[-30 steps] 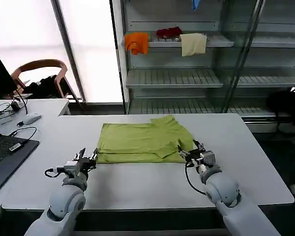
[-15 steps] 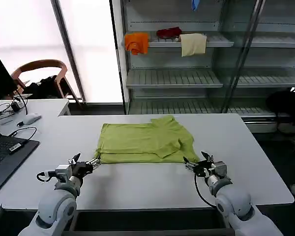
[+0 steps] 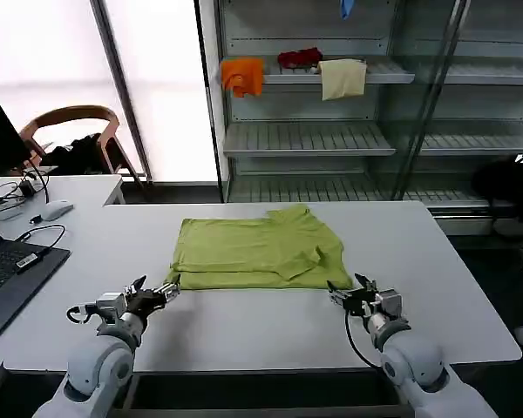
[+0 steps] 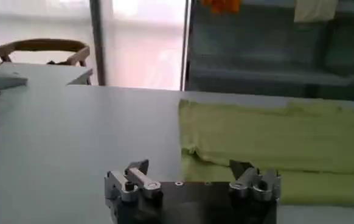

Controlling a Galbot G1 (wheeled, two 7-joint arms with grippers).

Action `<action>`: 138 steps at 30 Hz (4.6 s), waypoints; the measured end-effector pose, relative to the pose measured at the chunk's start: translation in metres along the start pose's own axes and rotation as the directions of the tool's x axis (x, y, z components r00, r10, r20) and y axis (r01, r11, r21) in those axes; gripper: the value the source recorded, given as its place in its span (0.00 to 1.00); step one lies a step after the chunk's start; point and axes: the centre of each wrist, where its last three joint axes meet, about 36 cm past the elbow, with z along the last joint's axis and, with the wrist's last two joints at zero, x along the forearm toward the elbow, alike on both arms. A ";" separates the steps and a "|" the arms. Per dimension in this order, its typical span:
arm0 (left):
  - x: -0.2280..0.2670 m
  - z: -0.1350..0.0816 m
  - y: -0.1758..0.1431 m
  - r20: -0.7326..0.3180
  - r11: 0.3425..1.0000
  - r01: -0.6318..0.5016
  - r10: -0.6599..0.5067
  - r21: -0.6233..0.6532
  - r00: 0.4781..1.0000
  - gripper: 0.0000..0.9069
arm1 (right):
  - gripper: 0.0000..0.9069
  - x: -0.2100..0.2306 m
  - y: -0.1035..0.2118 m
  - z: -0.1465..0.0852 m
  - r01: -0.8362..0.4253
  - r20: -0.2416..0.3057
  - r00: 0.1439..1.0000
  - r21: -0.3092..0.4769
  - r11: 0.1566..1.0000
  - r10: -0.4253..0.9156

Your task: Fold and organize the clothes.

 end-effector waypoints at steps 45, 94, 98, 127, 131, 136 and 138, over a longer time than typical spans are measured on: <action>0.008 0.018 -0.004 0.004 0.998 -0.009 0.009 -0.063 1.000 0.00 | 0.00 0.024 -0.002 -0.007 0.015 -0.005 1.000 0.028 0.999 -0.015; 0.193 0.066 -0.050 -0.069 0.963 0.243 -0.252 -0.121 0.965 1.00 | 1.00 0.167 0.038 0.030 0.128 -0.180 0.978 0.136 0.982 -0.103; 0.202 0.059 -0.050 -0.047 0.956 0.263 -0.271 -0.131 0.962 1.00 | 1.00 0.172 0.033 0.018 0.101 -0.147 0.986 0.142 0.985 -0.080; 0.084 -0.005 -0.004 0.104 0.997 0.034 -0.027 -0.066 0.994 1.00 | 1.00 -0.021 0.013 -0.068 0.139 0.089 0.986 0.019 0.990 -0.140; 0.058 -0.009 0.006 0.072 0.997 0.022 -0.017 -0.068 0.997 1.00 | 1.00 -0.056 0.020 -0.079 0.169 0.071 0.983 0.029 0.985 -0.171; 0.028 -0.014 0.016 0.035 0.998 0.012 -0.010 -0.063 0.999 1.00 | 1.00 -0.092 0.025 -0.087 0.182 0.042 0.982 0.043 0.982 -0.184; 0.016 -0.014 0.019 0.019 0.998 0.010 -0.009 -0.061 1.000 1.00 | 1.00 -0.103 0.027 -0.090 0.183 0.031 0.982 0.050 0.982 -0.185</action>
